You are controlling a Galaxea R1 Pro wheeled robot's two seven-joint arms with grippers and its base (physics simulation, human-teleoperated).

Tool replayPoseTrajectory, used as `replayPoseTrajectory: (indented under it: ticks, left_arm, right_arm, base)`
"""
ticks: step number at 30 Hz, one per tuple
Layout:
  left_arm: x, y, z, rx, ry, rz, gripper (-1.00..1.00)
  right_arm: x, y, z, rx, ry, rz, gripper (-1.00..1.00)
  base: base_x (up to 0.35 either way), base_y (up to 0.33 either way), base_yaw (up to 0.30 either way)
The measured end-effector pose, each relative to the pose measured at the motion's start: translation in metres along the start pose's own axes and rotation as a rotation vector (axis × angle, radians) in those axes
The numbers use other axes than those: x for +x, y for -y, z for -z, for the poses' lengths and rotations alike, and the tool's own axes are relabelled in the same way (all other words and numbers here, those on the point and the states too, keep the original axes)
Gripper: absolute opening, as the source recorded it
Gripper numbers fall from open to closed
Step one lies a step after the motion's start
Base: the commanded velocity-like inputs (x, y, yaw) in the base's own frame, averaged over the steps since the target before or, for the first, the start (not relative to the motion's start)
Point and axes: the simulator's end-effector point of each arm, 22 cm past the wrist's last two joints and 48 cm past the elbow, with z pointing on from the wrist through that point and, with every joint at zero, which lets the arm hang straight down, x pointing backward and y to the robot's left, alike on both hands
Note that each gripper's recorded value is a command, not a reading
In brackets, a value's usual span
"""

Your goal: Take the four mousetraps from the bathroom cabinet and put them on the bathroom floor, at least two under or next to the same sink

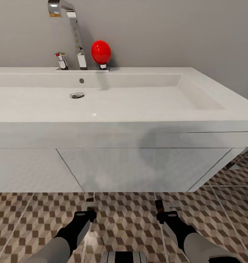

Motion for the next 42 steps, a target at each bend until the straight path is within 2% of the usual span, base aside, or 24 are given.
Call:
replayPoseTrajectory:
  ticks: [26, 36, 42]
  left_arm:
    - [0.054, 0.006, -0.031, 0.000, -0.104, -0.020, -1.00]
    - [0.052, 0.006, -0.031, -0.003, -0.101, -0.019, -1.00]
    - [0.065, 0.006, -0.037, -0.004, -0.124, -0.023, -1.00]
  right_arm:
    - [0.053, -0.011, -0.031, -0.011, -0.102, 0.020, -1.00]
    - [0.053, -0.011, -0.031, -0.011, -0.101, 0.021, -1.00]
    - [0.065, -0.013, -0.037, -0.013, -0.124, 0.024, -1.00]
  base:
    - [0.000, 0.000, 0.000]
    - [0.000, 0.000, 0.000]
    - [0.000, 0.000, 0.000]
